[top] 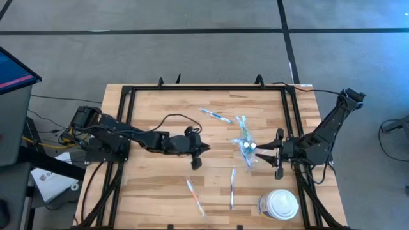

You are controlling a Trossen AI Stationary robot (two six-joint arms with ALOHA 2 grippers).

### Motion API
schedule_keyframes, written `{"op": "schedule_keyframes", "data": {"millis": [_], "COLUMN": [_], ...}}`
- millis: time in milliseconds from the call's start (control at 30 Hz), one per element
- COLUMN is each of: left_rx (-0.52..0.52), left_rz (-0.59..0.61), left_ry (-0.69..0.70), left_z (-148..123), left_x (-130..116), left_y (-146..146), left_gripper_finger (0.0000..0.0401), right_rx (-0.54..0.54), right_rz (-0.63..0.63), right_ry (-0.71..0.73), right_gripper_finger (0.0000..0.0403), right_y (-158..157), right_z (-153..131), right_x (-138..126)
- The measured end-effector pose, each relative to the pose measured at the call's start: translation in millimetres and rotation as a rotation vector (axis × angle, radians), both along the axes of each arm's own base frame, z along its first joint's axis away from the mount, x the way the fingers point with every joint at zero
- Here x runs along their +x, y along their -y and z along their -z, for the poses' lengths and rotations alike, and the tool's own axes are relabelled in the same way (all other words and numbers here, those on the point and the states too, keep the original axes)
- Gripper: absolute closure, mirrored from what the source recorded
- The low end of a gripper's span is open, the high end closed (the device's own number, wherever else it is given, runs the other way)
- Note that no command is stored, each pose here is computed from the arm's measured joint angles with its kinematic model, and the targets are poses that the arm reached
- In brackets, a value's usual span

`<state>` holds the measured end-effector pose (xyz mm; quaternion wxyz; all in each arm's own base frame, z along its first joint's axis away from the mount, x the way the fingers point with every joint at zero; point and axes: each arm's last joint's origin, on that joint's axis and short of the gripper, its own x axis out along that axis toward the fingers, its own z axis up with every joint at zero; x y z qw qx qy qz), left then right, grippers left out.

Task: Pick & Place toothbrushing station
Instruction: Put the green toothbrush into the transparent organizer

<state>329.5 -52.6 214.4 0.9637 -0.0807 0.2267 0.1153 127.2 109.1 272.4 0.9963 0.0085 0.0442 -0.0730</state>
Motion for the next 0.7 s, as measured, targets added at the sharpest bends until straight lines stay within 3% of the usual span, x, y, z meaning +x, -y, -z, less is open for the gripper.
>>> {"op": "schedule_keyframes", "data": {"millis": [400, 700], "left_rx": [-0.295, -0.352], "left_rz": [-0.13, -0.27], "left_ry": [-0.267, -0.333], "left_z": [20, 26], "left_x": [-19, -24], "left_y": [-8, -30], "left_gripper_finger": [0.0367, 0.034], "right_rx": [-0.016, -0.022], "right_rz": [0.029, 0.02], "right_ry": [-0.019, -0.042], "right_gripper_finger": [0.028, 0.028], "right_y": [6, 3], "right_z": [2, 6], "right_x": [5, 7]}}
